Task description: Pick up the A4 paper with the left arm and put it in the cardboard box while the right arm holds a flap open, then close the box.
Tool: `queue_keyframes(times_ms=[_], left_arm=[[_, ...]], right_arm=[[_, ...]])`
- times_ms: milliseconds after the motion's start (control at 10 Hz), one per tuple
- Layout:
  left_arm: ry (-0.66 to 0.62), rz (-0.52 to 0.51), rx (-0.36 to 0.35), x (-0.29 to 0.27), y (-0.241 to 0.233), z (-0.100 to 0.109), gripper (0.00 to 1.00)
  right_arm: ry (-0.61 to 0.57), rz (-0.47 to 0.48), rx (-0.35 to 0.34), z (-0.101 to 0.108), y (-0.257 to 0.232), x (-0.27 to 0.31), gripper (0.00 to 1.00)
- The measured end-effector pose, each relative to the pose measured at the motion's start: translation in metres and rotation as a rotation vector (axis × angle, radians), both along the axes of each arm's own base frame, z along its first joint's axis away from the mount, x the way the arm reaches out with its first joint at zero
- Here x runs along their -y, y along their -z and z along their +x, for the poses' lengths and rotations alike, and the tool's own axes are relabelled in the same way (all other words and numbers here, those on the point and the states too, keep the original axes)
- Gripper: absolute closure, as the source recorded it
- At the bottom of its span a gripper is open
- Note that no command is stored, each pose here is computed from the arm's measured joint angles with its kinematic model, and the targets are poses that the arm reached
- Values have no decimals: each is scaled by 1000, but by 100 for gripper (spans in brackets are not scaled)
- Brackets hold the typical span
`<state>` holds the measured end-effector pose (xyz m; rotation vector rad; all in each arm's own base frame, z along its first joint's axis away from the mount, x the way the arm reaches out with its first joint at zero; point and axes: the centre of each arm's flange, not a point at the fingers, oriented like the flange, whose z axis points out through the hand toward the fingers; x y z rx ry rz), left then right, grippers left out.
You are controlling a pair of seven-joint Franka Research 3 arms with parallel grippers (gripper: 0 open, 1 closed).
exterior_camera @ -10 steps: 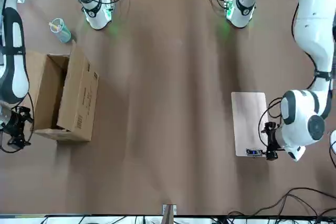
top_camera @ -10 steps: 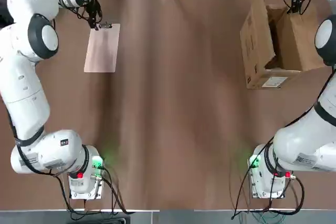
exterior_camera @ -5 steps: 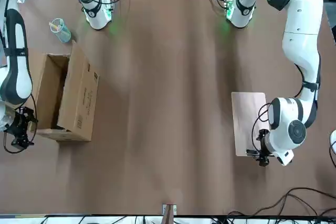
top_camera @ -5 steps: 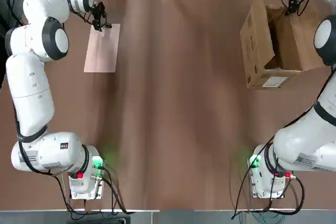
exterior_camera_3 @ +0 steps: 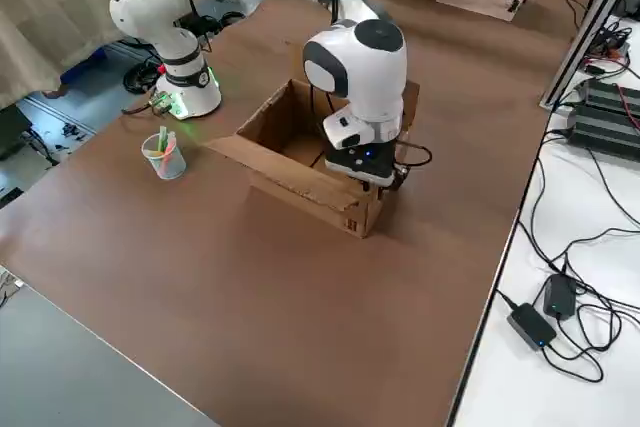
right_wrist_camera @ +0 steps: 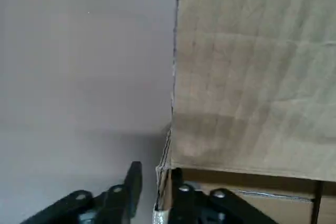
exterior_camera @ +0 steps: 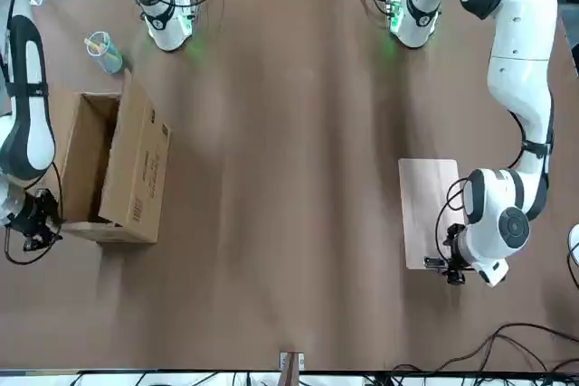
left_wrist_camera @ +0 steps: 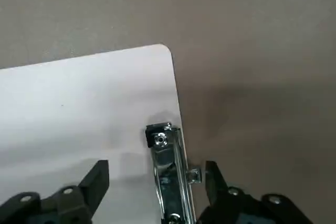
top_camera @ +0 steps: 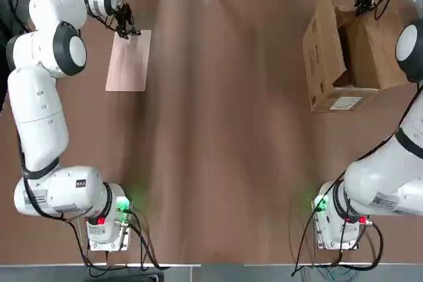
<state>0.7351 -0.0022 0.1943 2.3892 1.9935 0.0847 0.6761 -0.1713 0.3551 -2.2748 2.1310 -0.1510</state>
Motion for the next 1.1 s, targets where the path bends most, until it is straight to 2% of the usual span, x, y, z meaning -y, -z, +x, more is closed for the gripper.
queue_keyframes(times_ms=[100,200,300,500,700,900,1100], left_arm=[[5,0,7,0,0,1,20],[6,-1,14,0,1,1,20],[7,-2,21,0,1,2,21],[7,-3,30,0,2,3,20],[9,-4,31,2,4,3,20],[13,-8,43,5,10,4,20],[14,-10,44,6,15,4,20]], right_arm=[[0,0,0,0,0,0,77],[0,1,-2,0,0,-1,93],[1,1,-1,0,0,-1,97],[0,1,-2,0,0,-1,97],[-14,11,-36,-1,1,-10,97],[-62,35,-119,-2,-6,-50,97],[-69,43,-146,-5,-35,-103,97]])
